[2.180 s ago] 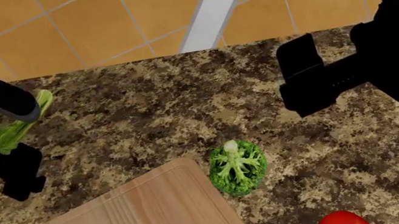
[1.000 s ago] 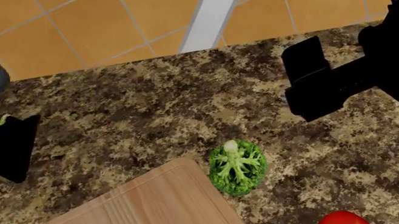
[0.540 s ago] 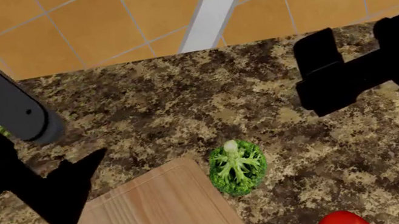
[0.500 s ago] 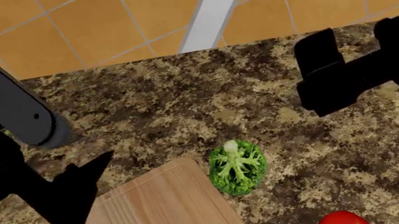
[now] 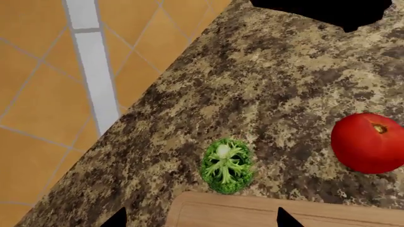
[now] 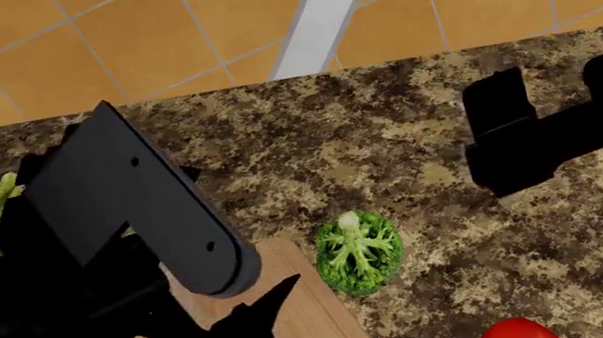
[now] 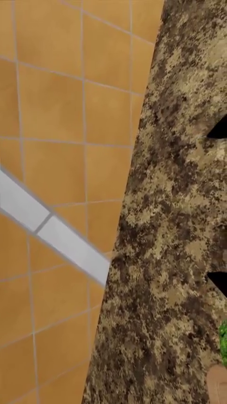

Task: Clear the non-vegetable object off the cutting board and place the vegetables onto it.

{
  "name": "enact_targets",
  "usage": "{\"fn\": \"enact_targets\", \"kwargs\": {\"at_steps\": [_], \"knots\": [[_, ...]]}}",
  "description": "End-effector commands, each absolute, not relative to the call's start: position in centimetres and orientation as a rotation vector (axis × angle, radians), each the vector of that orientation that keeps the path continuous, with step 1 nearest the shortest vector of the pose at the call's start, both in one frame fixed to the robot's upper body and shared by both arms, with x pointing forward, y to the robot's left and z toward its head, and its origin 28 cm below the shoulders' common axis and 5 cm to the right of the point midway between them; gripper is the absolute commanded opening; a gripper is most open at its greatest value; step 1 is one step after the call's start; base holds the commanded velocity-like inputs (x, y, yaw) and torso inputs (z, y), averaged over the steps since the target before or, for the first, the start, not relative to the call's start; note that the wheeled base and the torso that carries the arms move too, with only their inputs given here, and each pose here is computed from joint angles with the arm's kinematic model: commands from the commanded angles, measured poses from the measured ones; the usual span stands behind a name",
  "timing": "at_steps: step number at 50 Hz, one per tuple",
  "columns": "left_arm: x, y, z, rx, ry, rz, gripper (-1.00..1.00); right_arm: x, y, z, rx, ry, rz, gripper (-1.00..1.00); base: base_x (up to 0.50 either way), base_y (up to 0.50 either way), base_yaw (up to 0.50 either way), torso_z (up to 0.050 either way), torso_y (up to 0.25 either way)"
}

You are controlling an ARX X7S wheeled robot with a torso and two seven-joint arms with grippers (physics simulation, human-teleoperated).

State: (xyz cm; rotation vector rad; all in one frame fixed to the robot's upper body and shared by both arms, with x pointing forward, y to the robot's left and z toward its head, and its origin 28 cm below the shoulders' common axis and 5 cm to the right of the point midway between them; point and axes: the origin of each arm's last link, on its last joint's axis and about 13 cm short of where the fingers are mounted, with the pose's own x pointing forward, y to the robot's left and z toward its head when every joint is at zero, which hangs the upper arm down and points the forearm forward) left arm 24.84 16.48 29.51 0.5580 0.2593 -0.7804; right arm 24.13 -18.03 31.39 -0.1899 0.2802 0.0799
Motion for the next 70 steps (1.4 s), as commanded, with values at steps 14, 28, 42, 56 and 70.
{"fn": "enact_targets", "kwargs": {"at_steps": [14, 28, 42, 56, 70], "knots": [[25.1, 10.4, 29.2, 0.567, 0.247, -0.916, 1.00, 24.6, -18.3, 31.5, -0.170, 0.267, 0.105, 1.00, 0.00, 0.00, 0.00, 0.000, 0.000], [27.7, 9.2, 27.5, 0.534, 0.303, -0.873, 1.00, 24.6, -18.1, 31.4, -0.166, 0.268, 0.112, 1.00, 0.00, 0.00, 0.00, 0.000, 0.000], [29.2, 8.6, 26.3, 0.514, 0.335, -0.864, 1.00, 23.9, -17.9, 31.5, -0.168, 0.266, 0.114, 1.00, 0.00, 0.00, 0.00, 0.000, 0.000], [30.6, 8.3, 25.3, 0.494, 0.370, -0.847, 1.00, 23.6, -17.7, 31.4, -0.169, 0.275, 0.121, 1.00, 0.00, 0.00, 0.00, 0.000, 0.000], [31.5, 8.1, 23.8, 0.493, 0.401, -0.825, 1.00, 23.3, -17.7, 31.3, -0.166, 0.278, 0.118, 1.00, 0.00, 0.00, 0.00, 0.000, 0.000]]}}
